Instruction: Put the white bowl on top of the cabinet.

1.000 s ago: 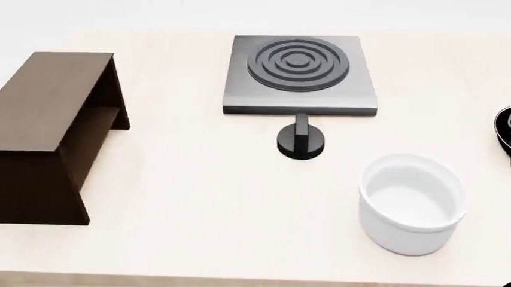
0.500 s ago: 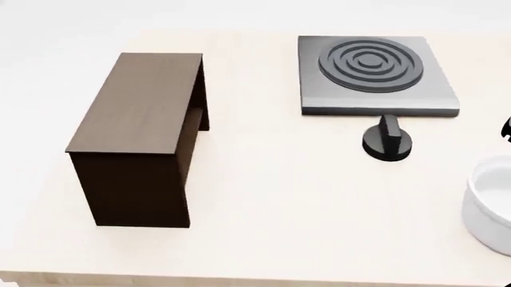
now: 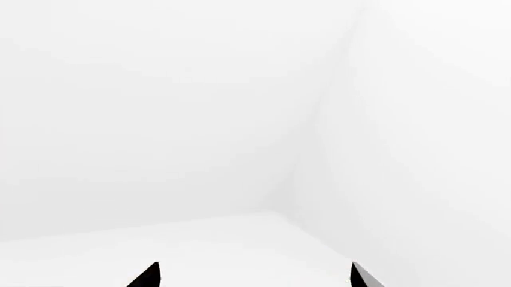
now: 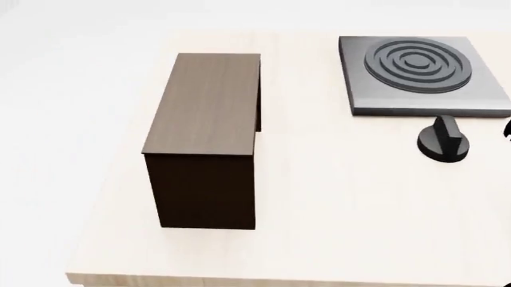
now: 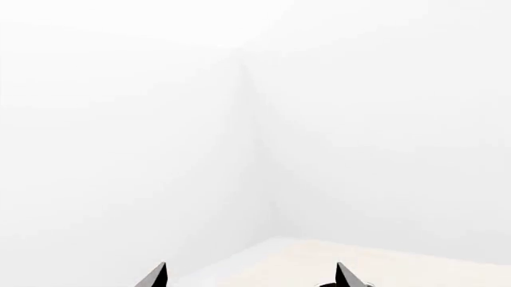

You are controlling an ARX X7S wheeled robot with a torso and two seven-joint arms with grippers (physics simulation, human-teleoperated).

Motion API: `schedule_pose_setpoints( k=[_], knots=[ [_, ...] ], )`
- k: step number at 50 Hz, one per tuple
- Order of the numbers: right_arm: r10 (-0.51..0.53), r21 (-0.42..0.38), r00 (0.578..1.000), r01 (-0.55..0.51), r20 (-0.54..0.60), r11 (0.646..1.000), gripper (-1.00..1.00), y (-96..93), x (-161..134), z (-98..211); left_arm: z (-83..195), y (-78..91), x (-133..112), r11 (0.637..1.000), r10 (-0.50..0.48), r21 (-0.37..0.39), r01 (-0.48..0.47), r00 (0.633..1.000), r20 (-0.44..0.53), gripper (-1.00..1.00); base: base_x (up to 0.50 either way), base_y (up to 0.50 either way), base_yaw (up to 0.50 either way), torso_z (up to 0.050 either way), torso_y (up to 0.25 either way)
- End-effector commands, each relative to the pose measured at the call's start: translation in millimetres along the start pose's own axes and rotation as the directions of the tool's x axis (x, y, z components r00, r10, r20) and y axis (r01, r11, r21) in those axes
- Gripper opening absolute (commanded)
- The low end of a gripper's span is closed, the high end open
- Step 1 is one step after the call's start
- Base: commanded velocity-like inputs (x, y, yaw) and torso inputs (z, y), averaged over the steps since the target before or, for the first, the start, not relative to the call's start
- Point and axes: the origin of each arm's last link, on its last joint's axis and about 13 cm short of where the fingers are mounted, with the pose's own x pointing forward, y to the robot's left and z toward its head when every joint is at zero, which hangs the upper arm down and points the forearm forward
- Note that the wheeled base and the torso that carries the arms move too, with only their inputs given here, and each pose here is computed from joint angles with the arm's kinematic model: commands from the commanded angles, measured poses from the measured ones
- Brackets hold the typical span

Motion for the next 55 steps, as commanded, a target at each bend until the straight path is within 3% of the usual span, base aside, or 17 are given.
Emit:
schedule_pose_setpoints(
  k=[1, 44, 50, 55],
  knots=[
    [0.001, 0.0, 1.0, -0.001, -0.012, 1.0, 1.0, -0.2, 1, -1, -3, 0.6, -1, 1.0, -0.002, 0.0, 0.002, 1.0, -0.002, 1.0, 0.29, 0.0, 0.0, 0.0, 0.0],
    [-0.005, -0.002, 1.0, 0.005, -0.016, 1.0, 1.0, -0.4, 0, -1, 0, -1.3, 0, 1.0, -0.003, 0.002, 0.003, 1.0, -0.004, 1.0, 0.37, 0.0, 0.0, 0.0, 0.0],
    [-0.06, -0.014, 0.998, 0.06, -0.01, 0.998, 1.0, -3.0, 4, -4, 0, -1.6, 0, 1.0, -0.003, 0.002, 0.003, 1.0, -0.005, 1.0, 0.01, 0.0, 0.0, 0.0, 0.003],
    [-0.172, -0.072, 0.985, 0.171, -0.001, 0.983, 1.0, -8.6, 10, -8, 0, -1.3, 0, 1.0, -0.003, 0.003, 0.003, 1.0, -0.004, 1.0, 0.0, 0.0, 0.0, 0.0, 0.0]
  ],
)
